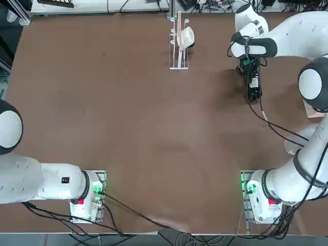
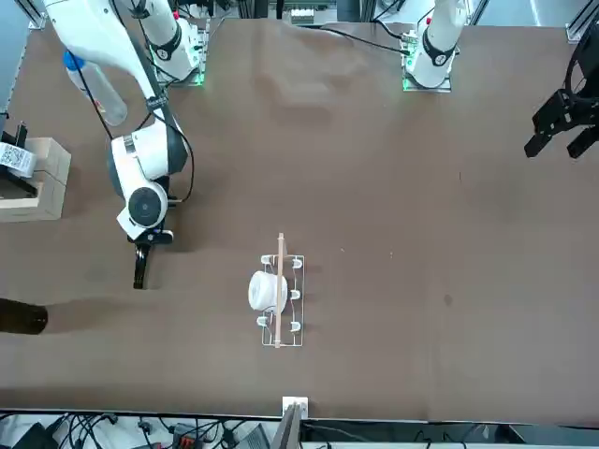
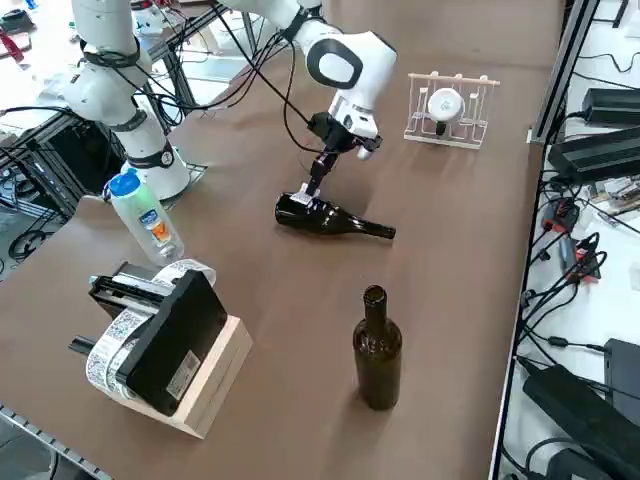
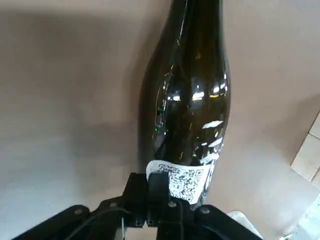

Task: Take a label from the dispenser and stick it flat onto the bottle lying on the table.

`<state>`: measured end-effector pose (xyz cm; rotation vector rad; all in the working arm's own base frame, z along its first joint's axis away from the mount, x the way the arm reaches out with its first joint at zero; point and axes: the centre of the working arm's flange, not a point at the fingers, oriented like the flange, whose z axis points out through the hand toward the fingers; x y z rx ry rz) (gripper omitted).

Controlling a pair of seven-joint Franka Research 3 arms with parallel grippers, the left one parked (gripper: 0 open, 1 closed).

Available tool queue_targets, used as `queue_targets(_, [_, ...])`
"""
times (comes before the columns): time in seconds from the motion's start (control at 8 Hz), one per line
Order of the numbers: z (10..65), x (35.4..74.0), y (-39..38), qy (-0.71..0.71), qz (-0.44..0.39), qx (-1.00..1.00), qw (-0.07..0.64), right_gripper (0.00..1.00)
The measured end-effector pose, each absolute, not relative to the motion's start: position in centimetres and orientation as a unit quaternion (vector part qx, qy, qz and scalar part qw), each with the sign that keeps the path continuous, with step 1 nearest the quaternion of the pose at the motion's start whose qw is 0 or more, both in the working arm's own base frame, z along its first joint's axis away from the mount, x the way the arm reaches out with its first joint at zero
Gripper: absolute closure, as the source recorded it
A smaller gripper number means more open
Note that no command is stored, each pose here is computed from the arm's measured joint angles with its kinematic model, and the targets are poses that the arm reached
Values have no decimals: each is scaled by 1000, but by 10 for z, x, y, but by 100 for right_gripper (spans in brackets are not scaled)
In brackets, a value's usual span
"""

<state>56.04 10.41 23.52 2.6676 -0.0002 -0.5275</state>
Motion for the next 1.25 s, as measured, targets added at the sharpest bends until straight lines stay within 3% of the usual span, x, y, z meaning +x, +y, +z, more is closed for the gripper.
queue_targets(0.25, [234,560,105,1,-190,959,210,96])
queue_targets(0.5, [230,559,105,2,-194,958,210,72])
queue_targets(0.62, [228,559,106,2,-195,958,211,69])
queue_targets(0.75, [226,558,106,3,-197,957,211,55])
queue_targets(1.25, [222,558,110,7,-196,958,211,54])
